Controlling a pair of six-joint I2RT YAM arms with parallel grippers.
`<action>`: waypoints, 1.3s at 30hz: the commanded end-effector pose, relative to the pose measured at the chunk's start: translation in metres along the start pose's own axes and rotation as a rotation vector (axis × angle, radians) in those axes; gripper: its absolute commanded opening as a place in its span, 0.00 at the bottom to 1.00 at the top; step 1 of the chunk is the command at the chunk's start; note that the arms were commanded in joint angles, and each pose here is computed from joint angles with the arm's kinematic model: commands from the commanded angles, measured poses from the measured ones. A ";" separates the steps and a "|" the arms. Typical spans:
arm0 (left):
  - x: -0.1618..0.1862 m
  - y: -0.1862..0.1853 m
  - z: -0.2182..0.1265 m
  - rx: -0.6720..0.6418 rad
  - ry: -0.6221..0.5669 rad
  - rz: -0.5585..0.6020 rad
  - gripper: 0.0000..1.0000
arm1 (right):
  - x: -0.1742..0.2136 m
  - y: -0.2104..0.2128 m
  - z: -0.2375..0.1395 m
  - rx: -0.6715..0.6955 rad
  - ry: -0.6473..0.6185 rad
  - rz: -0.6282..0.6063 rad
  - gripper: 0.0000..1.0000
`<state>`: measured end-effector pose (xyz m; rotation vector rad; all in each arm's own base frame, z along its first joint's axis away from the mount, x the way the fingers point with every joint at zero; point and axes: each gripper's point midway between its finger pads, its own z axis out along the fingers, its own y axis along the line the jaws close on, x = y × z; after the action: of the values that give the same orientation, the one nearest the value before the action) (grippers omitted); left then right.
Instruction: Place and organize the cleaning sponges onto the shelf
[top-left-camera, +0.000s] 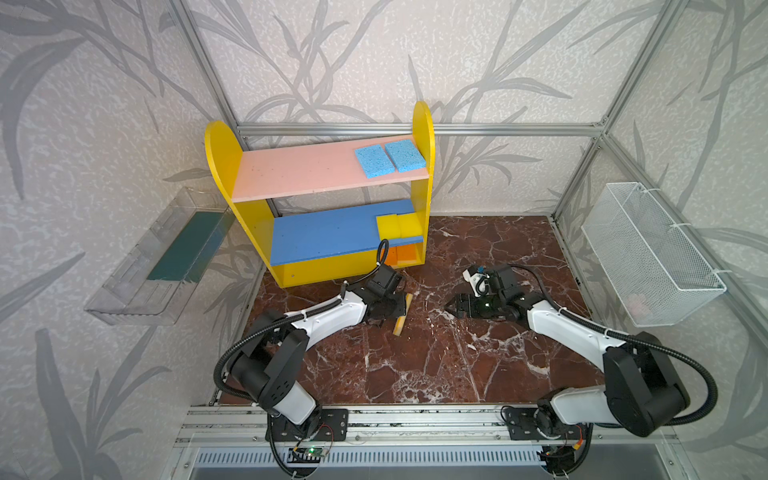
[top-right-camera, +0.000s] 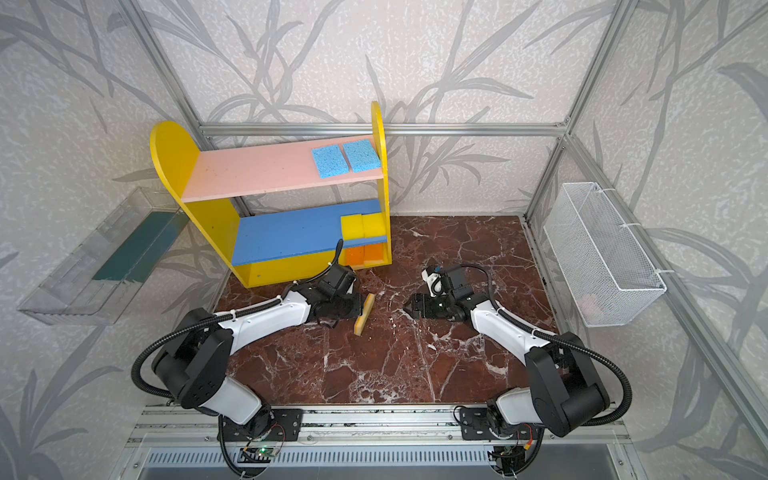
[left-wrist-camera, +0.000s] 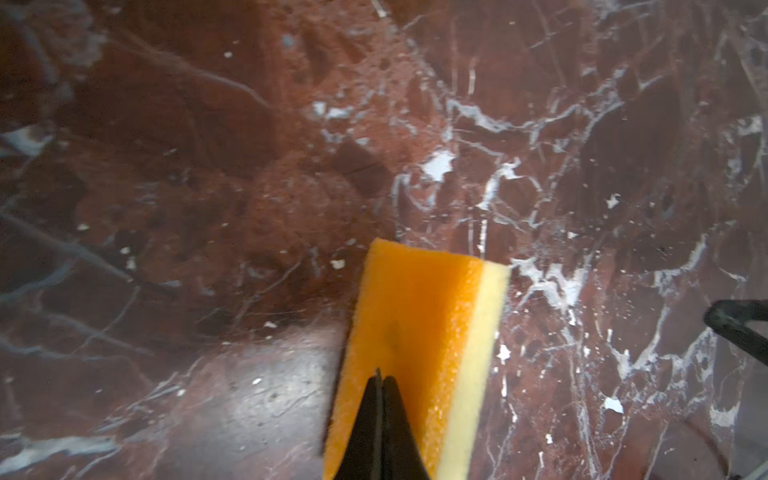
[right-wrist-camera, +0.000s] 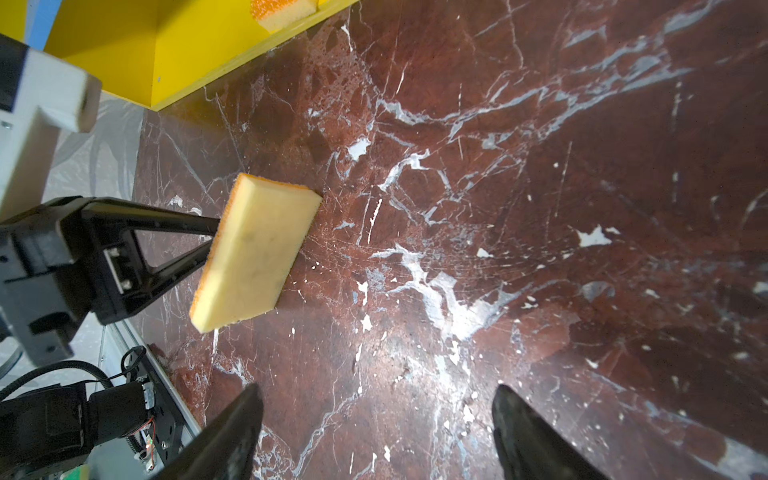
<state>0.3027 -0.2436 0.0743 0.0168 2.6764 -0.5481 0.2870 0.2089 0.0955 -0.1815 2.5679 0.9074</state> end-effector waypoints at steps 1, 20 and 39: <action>-0.011 -0.034 -0.003 0.078 -0.037 0.011 0.00 | 0.006 -0.004 -0.002 0.010 0.015 -0.001 0.87; 0.044 -0.033 0.007 0.011 0.032 0.134 0.89 | 0.011 -0.008 0.004 0.007 0.022 0.000 1.00; 0.066 -0.012 0.036 -0.154 0.099 0.274 0.89 | 0.014 -0.012 0.003 0.018 0.020 -0.006 0.99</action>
<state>0.2550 -0.2761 0.0253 0.3344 2.7338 -0.3339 0.2769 0.2034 0.0806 -0.1848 2.6061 0.8919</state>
